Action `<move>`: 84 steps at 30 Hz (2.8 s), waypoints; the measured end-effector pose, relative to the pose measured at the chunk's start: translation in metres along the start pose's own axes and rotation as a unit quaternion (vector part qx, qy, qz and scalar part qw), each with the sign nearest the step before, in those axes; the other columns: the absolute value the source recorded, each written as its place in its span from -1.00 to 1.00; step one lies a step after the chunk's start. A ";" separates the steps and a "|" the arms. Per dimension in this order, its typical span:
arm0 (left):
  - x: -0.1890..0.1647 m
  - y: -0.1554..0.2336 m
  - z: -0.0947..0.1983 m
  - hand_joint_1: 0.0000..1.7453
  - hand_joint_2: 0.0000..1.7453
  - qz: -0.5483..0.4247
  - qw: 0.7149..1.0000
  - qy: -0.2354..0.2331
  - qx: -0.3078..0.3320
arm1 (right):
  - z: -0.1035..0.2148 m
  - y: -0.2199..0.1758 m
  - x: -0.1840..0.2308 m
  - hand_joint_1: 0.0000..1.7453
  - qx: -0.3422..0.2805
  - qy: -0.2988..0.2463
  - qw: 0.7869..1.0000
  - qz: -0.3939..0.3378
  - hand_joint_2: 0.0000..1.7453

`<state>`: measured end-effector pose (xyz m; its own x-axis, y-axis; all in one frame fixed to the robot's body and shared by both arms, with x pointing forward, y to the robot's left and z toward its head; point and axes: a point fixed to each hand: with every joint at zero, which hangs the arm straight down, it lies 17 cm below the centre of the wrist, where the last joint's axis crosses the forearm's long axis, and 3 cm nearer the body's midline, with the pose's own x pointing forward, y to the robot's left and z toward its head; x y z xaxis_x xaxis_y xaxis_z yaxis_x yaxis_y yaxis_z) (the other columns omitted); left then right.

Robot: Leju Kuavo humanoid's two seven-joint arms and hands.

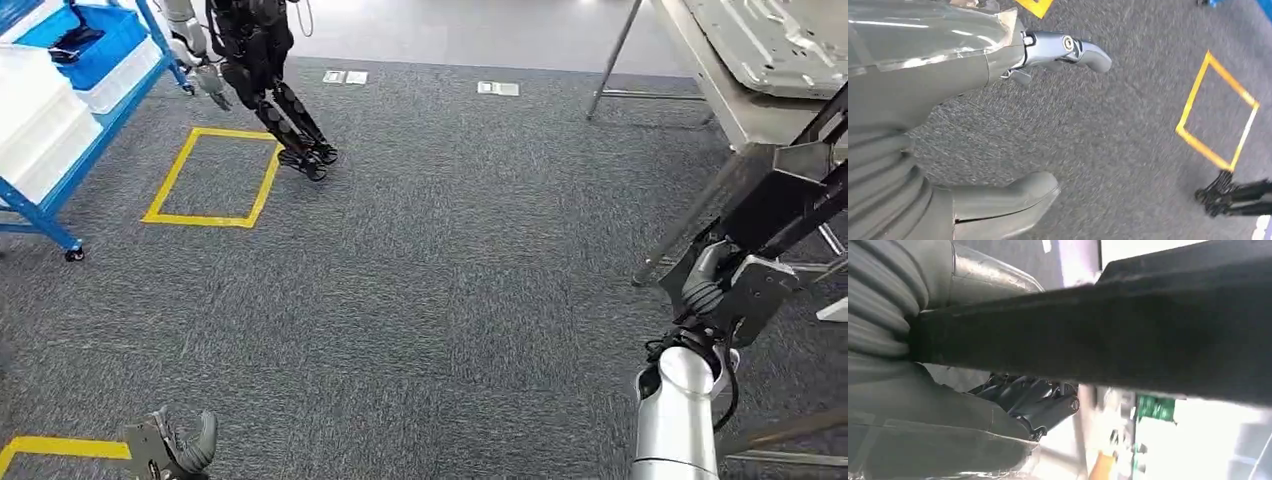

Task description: Take the parts from the cabinet and place them on the table.

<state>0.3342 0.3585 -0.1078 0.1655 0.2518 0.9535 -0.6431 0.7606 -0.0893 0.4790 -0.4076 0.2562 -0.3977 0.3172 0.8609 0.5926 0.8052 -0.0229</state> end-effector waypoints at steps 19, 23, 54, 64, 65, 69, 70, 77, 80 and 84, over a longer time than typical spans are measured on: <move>0.001 -0.022 0.005 -1.00 1.00 -0.019 0.999 -0.004 -0.040 | 0.004 -0.004 0.006 1.00 0.011 -0.017 0.998 0.062 1.00; 0.000 -0.025 0.006 -1.00 1.00 -0.019 0.999 -0.002 -0.050 | 0.004 -0.004 0.017 1.00 0.013 -0.030 0.996 0.078 1.00; -0.011 -0.031 0.017 -1.00 1.00 -0.026 0.996 0.007 -0.085 | 0.018 -0.034 0.026 1.00 0.003 -0.042 0.995 0.091 1.00; -0.012 -0.031 0.018 -1.00 1.00 -0.032 0.995 0.007 -0.090 | 0.021 -0.039 0.015 1.00 0.005 -0.026 0.995 0.100 1.00; -0.012 -0.032 0.018 -1.00 1.00 -0.035 0.995 0.006 -0.092 | 0.021 -0.040 0.015 1.00 0.006 -0.027 0.994 0.101 1.00; -0.013 -0.035 0.019 -1.00 1.00 -0.040 0.994 0.007 -0.097 | 0.021 -0.039 0.013 1.00 0.011 -0.022 0.994 0.106 1.00; -0.013 -0.037 0.020 -1.00 1.00 -0.039 0.994 0.007 -0.098 | 0.021 -0.040 0.012 1.00 0.011 -0.021 0.994 0.108 1.00; -0.017 -0.034 0.023 -1.00 1.00 -0.045 0.994 0.010 -0.100 | 0.025 -0.040 0.008 1.00 0.012 -0.014 0.994 0.108 1.00; -0.017 -0.034 0.023 -1.00 1.00 -0.045 0.994 0.010 -0.100 | 0.025 -0.039 0.008 1.00 0.012 -0.013 0.994 0.108 1.00; -0.016 -0.035 0.023 -1.00 1.00 -0.048 0.993 0.008 -0.103 | 0.026 -0.038 0.008 1.00 0.013 -0.012 0.994 0.108 1.00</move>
<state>0.3367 0.3137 -0.1133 0.2318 0.1805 0.9559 -0.4574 0.8875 -0.0567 0.4349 -0.4230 0.2502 -0.2791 0.4962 0.8221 0.6478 0.7293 -0.2203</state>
